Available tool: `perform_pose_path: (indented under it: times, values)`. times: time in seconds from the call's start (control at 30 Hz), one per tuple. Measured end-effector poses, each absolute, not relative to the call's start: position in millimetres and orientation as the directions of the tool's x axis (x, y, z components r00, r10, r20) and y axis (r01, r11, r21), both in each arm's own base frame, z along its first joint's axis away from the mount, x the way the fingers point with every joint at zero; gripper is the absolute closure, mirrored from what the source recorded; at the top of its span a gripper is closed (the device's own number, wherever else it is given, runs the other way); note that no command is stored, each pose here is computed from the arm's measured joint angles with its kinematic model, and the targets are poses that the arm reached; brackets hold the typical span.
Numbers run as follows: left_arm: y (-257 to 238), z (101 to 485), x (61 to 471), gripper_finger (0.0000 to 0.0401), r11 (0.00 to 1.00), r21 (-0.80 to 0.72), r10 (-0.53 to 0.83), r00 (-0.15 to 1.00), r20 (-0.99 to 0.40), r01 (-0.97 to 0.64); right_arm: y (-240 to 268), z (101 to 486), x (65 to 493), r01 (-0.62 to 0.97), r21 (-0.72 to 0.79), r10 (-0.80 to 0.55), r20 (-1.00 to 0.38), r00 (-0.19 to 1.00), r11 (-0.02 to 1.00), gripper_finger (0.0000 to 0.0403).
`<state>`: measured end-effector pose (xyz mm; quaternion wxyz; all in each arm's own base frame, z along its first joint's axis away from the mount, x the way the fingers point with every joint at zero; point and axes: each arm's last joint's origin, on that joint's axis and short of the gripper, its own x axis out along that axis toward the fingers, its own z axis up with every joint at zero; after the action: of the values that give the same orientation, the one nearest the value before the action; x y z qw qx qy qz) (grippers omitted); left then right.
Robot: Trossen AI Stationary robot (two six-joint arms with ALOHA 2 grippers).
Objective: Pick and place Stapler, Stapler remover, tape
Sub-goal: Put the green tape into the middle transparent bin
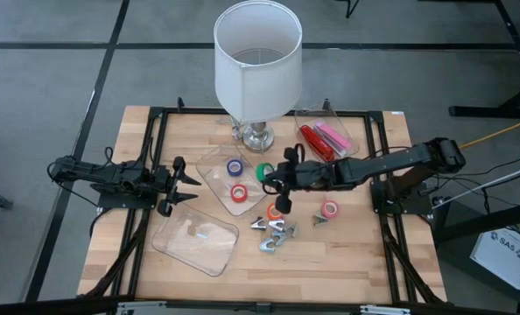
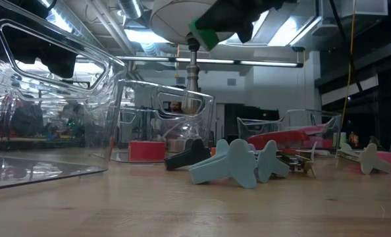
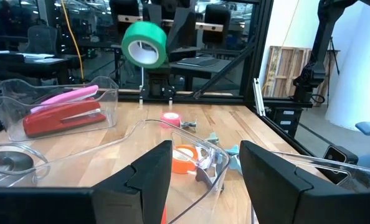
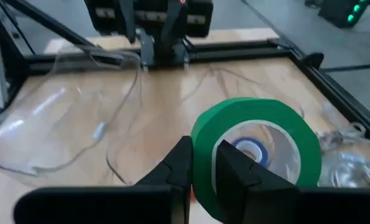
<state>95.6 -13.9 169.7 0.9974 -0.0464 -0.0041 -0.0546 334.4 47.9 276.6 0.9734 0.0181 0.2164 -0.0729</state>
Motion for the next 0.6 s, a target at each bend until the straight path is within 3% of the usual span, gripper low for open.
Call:
perform_pose_path:
  times: [0.33,0.6]
  values:
    - [-14,170,96,0.0216,0.99,-0.092,-0.109,0.994,0.013,0.11,48,278,349,0.077,-0.004,-0.074,-0.307,0.949,0.997,0.0355]
    - [-14,170,96,0.0216,0.99,-0.092,-0.109,0.994,0.013,0.109,45,254,378,0.003,0.024,0.005,-0.333,0.943,1.0,0.0355]
